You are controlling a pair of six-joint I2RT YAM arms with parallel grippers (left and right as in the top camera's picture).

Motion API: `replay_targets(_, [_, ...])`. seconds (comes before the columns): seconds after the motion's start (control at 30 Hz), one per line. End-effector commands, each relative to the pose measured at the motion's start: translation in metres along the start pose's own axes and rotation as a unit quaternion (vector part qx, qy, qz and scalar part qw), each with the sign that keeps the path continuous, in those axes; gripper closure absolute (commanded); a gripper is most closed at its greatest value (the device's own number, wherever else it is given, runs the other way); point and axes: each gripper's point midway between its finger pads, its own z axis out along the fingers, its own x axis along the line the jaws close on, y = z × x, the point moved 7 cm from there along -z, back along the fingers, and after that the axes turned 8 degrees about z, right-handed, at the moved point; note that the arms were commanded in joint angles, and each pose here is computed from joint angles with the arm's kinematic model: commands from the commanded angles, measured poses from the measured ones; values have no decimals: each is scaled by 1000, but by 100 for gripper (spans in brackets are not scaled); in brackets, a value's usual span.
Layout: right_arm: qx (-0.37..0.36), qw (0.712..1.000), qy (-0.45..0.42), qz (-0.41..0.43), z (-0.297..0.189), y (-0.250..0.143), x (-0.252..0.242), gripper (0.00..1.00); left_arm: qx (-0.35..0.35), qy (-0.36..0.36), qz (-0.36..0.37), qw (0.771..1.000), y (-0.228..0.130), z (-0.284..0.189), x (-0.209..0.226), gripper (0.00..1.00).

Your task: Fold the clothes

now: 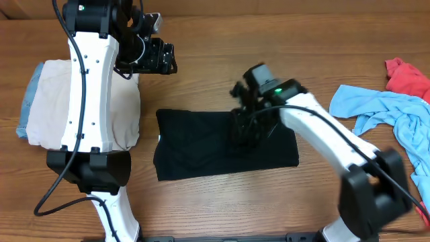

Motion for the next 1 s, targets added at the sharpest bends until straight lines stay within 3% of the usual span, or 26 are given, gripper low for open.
replay_targets(0.0, [-117,992,-21,-42,-76,13,12,34,-27,12,-7,1000,-21,-34,-13,15])
replay_targets(0.03, [-127,991,-21,-37,-87,11,10,26,-18,20,-13,1000,-30,-35,-12,15])
replay_targets(0.1, [-140,990,-23,-10,-104,7,3,20,17,61,-44,997,-57,-33,-5,12])
replay_targets(0.17, [-152,988,-25,28,-119,4,-9,20,64,83,-82,991,-90,-22,1,7])
replay_targets(0.27, [-163,984,-29,70,-134,3,-28,19,124,62,-118,983,-128,5,3,6])
replay_targets(0.47, [-175,979,-24,99,-144,6,-46,19,172,29,-164,971,-176,83,14,3])
replay_targets(0.67, [-161,982,-29,91,-143,1,-47,21,148,28,-213,966,-198,139,33,0])
replay_targets(0.83, [-155,984,-33,82,-142,-1,-47,21,69,-22,-249,966,-190,163,48,0])
replay_targets(0.97, [-154,984,-33,82,-142,-1,-47,22,48,-39,-265,962,-191,183,51,0])
